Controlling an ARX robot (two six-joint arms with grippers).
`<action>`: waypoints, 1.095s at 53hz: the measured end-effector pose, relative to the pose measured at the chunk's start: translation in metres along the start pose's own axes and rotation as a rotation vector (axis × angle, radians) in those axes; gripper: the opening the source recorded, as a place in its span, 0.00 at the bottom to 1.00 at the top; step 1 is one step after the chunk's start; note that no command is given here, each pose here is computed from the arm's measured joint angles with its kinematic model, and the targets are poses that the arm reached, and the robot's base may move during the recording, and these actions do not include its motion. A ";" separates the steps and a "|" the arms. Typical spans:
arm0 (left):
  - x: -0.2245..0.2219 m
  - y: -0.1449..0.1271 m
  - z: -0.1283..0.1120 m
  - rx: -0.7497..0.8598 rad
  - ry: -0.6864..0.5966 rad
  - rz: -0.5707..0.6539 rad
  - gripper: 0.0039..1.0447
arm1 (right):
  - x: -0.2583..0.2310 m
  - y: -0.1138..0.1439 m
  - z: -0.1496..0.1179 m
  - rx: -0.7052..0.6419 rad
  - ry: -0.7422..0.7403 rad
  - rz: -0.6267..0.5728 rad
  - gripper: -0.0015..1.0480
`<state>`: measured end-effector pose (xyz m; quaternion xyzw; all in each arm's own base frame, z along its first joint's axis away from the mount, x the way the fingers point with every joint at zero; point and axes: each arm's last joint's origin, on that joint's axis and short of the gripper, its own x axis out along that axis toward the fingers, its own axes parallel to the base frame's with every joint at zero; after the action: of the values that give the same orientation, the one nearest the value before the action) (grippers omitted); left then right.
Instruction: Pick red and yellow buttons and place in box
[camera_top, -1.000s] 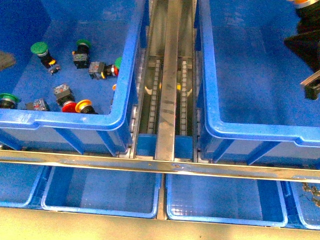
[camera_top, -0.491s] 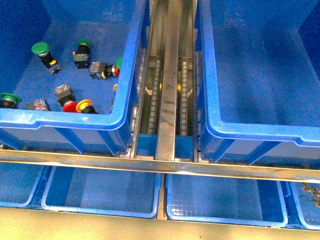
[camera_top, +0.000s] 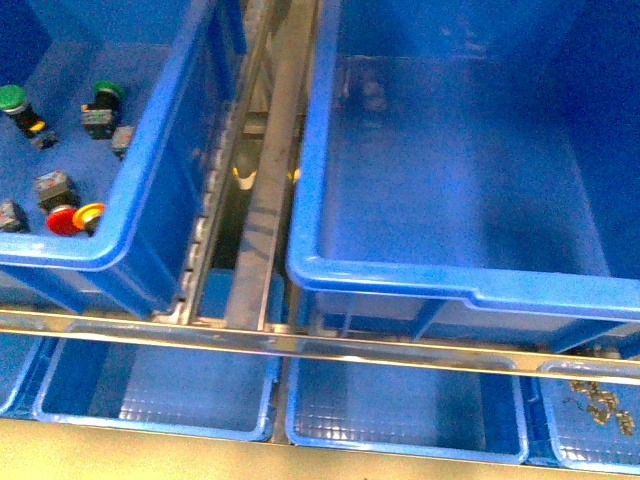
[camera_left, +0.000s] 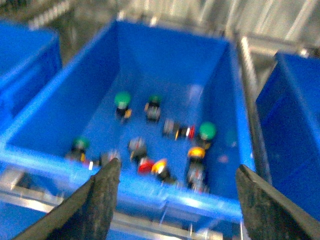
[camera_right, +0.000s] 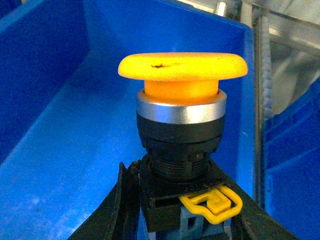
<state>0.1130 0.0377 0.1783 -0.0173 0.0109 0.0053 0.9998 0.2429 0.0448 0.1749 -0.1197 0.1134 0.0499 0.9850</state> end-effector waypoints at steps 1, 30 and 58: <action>-0.001 -0.003 0.002 0.014 -0.024 0.002 0.52 | -0.001 0.001 0.000 0.001 0.001 -0.002 0.29; -0.016 -0.035 -0.011 0.024 -0.025 -0.002 0.02 | -0.013 0.015 -0.008 0.037 0.024 -0.031 0.29; -0.016 -0.037 -0.011 0.026 -0.026 -0.008 0.02 | -0.012 0.021 -0.009 0.044 0.024 -0.005 0.28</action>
<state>0.0974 0.0002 0.1692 -0.0041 -0.0024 0.0011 1.0000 0.2271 0.0623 0.1642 -0.0991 0.1260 0.0437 0.9861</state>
